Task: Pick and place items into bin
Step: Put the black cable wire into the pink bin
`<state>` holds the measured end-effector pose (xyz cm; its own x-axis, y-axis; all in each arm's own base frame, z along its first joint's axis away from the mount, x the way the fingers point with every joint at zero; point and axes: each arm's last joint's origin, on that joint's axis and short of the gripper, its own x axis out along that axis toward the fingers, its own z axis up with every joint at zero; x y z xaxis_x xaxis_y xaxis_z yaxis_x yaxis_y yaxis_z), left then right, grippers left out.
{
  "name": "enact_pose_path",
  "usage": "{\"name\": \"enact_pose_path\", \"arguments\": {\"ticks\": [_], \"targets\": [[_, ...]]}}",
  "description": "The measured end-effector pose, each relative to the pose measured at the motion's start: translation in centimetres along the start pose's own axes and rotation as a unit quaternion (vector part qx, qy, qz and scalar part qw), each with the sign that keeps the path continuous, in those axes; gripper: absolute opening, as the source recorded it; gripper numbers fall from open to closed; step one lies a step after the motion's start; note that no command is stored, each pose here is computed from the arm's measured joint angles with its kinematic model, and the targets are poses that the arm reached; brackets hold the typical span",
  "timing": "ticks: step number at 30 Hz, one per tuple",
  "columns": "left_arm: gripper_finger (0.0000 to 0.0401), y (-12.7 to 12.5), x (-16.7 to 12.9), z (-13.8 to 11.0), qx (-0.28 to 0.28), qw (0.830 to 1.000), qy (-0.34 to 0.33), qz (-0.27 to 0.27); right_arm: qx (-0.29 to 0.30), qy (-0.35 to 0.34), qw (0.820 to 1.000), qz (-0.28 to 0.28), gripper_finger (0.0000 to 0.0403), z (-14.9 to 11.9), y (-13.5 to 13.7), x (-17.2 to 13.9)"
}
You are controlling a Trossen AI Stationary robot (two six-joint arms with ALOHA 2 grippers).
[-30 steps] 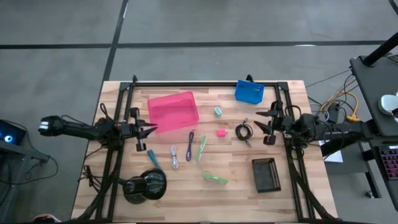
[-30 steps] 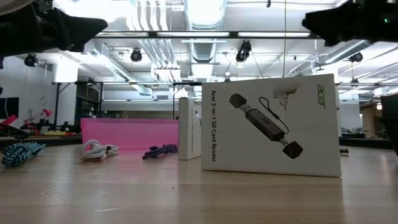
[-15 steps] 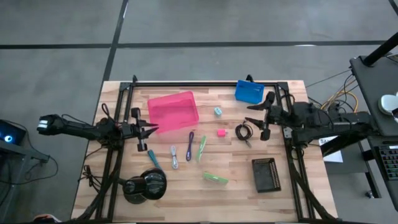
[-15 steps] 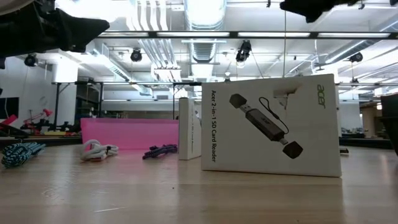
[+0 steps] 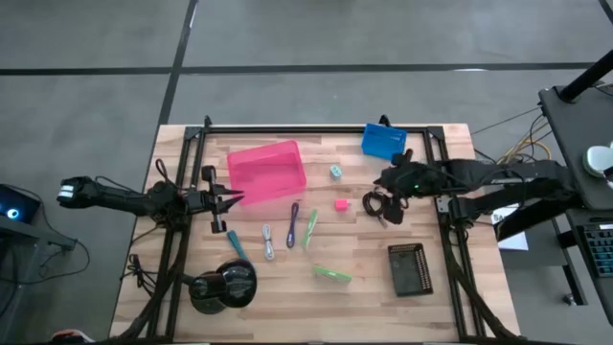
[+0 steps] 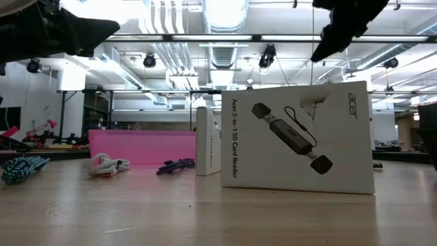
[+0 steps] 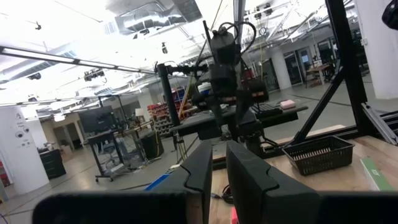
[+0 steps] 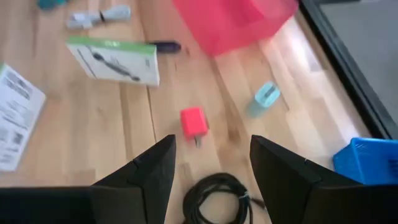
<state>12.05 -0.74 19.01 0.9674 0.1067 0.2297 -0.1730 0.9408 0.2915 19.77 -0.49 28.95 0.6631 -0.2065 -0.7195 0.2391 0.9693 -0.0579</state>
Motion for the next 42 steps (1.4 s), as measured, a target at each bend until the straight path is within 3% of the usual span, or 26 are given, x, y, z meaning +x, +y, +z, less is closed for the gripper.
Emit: {"name": "enact_pose_path", "arguments": {"ticks": [24,37,42], "targets": [[0.0032,0.0,0.0,-0.1,0.001,1.000,0.003,-0.001,0.010,0.223,0.974,-0.044,0.0194,-3.6,1.7,10.3],[0.0032,0.0,0.0,-0.1,0.001,1.000,0.003,-0.001,0.040,0.282,0.956,-0.069,0.0194,-5.0,0.6,12.8],[0.0032,0.0,0.0,-0.1,0.001,1.000,0.003,-0.001,0.069,0.301,0.950,-0.048,0.0194,-5.9,-0.4,13.2]]}}
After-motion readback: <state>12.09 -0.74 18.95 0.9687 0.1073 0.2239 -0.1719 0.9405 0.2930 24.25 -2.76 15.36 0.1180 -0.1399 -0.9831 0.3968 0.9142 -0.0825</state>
